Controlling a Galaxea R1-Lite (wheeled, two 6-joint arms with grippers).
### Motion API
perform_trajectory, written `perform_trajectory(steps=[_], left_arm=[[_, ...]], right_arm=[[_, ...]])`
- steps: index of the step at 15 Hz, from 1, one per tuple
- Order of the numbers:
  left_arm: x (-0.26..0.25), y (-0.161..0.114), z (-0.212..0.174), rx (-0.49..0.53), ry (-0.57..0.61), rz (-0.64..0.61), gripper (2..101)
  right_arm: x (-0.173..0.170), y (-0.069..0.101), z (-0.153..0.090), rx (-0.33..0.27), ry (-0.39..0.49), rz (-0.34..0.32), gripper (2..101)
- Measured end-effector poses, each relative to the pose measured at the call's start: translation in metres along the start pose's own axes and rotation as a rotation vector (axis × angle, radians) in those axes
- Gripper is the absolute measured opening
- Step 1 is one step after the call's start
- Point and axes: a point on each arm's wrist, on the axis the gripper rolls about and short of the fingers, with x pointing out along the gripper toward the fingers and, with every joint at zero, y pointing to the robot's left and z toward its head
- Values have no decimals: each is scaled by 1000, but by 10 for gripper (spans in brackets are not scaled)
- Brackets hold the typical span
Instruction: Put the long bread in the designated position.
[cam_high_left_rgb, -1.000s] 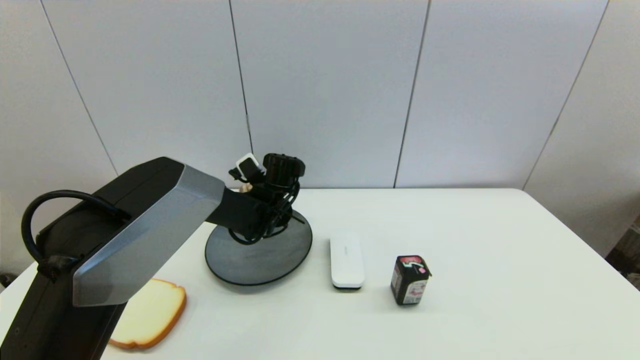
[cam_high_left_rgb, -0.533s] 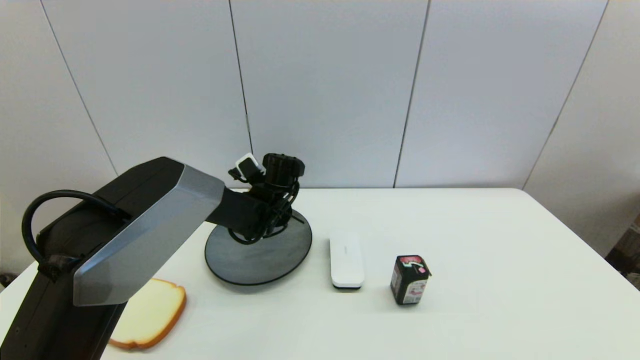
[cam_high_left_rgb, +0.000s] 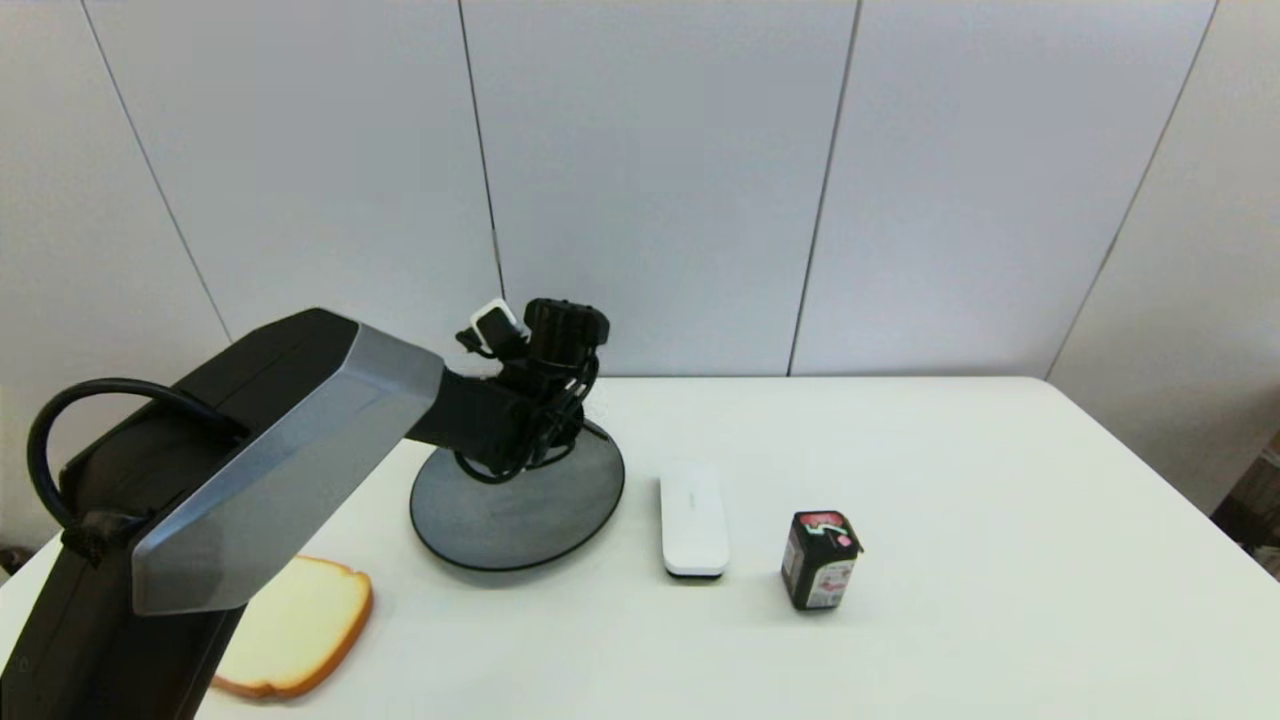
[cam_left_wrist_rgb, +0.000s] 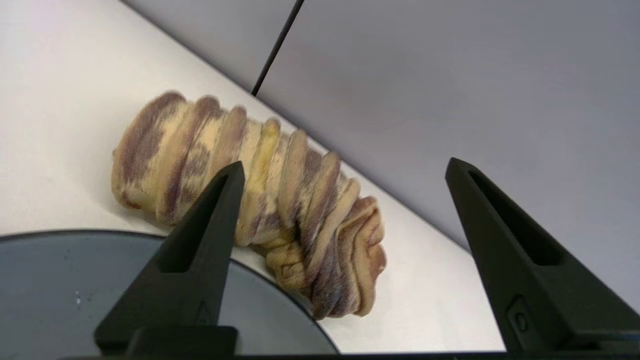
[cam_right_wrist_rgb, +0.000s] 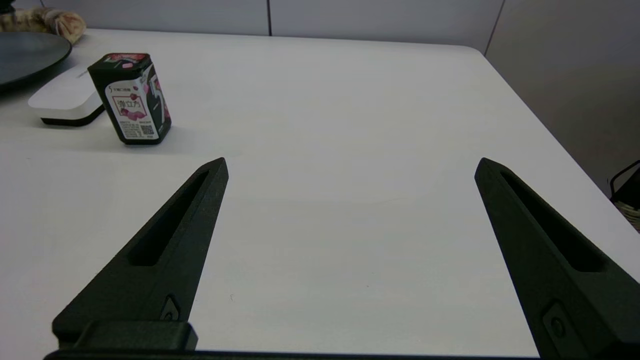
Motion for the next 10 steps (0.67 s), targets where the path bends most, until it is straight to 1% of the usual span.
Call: perform_trajectory(steps=[6, 10], left_arm=[[-19, -7, 29, -33, -33, -27, 908], [-40, 1, 47, -41, -70, 14, 937]], right_arm=[[0, 0, 0, 0, 0, 0, 980], [0, 0, 0, 0, 0, 0, 979]])
